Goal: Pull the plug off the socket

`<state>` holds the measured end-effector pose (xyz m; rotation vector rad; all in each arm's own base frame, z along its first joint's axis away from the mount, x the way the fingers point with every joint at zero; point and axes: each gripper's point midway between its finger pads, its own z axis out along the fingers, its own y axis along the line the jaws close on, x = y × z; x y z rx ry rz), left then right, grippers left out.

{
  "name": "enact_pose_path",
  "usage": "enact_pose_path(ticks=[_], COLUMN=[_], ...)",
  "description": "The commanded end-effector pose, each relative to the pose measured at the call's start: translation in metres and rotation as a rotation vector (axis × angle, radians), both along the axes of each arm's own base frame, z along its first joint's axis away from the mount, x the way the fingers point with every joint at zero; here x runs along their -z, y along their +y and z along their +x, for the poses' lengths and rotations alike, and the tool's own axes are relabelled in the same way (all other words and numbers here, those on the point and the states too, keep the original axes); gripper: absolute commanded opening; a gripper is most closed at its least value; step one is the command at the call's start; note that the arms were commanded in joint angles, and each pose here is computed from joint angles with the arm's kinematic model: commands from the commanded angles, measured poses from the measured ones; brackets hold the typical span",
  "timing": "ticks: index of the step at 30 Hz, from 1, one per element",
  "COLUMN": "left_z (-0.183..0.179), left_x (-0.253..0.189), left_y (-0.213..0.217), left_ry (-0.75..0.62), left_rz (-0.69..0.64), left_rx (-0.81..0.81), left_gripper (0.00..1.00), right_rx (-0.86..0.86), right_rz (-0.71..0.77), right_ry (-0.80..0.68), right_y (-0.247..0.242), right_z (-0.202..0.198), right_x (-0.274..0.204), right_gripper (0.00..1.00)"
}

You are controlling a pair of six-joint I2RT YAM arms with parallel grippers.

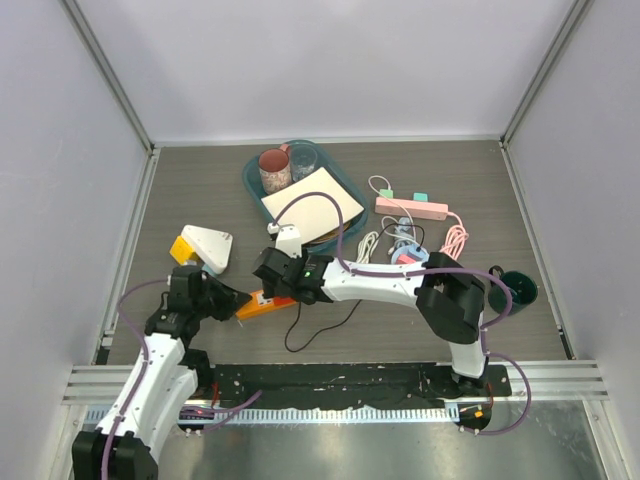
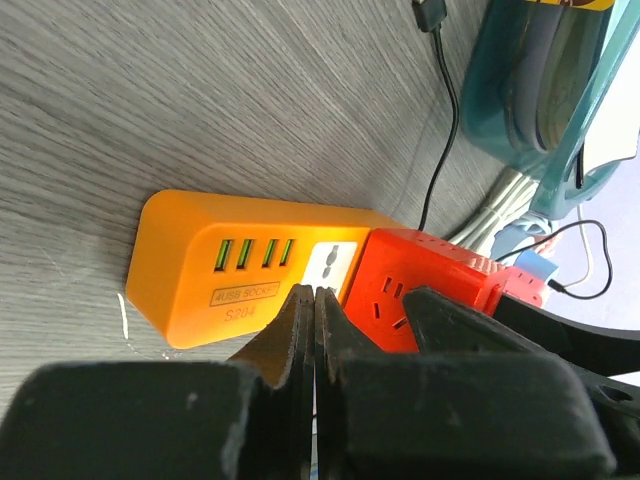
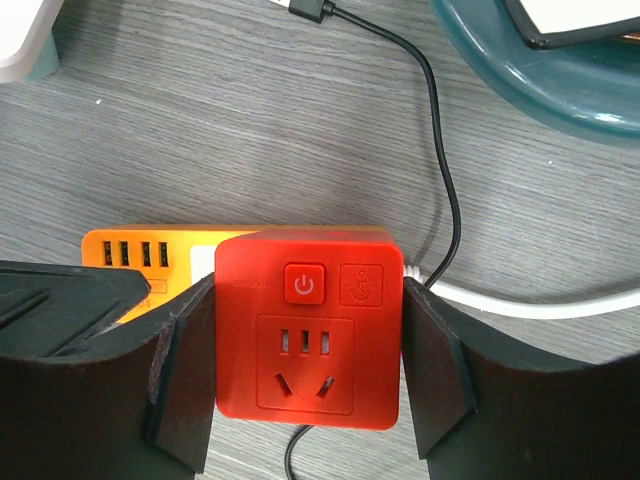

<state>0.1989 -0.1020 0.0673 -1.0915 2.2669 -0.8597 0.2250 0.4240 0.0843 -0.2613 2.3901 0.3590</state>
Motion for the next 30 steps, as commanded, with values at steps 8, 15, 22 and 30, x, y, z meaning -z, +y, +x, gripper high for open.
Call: enact_pose_path(ticks=[8, 15, 22, 30], left_z=[0.001, -0.007, -0.014, -0.012], left_x=[0.029, 0.051, 0.06, 0.051], left_y=[0.0, 0.01, 0.02, 0.009], left_ry=[-0.019, 0.029, 0.056, 0.016], left_rz=[0.018, 0.082, 0.151, 0.115], left_rx=[0.026, 0.012, 0.017, 0.077], left_gripper=[0.0, 0.0, 0.0, 0.01], right_rx=[0.018, -0.006, -0.029, -0.01], right_rz=[0.148, 0.138, 0.116, 0.058], right_ry=[-0.028, -0.039, -0.058, -0.086], right_y=[0.022, 0.025, 0.034, 0.035], right_z=[0.005, 0.004, 0.007, 0.008], right_x=[-0.032, -0.037, -0.043, -0.04], right_gripper=[0.22, 0.2, 0.18, 0.15])
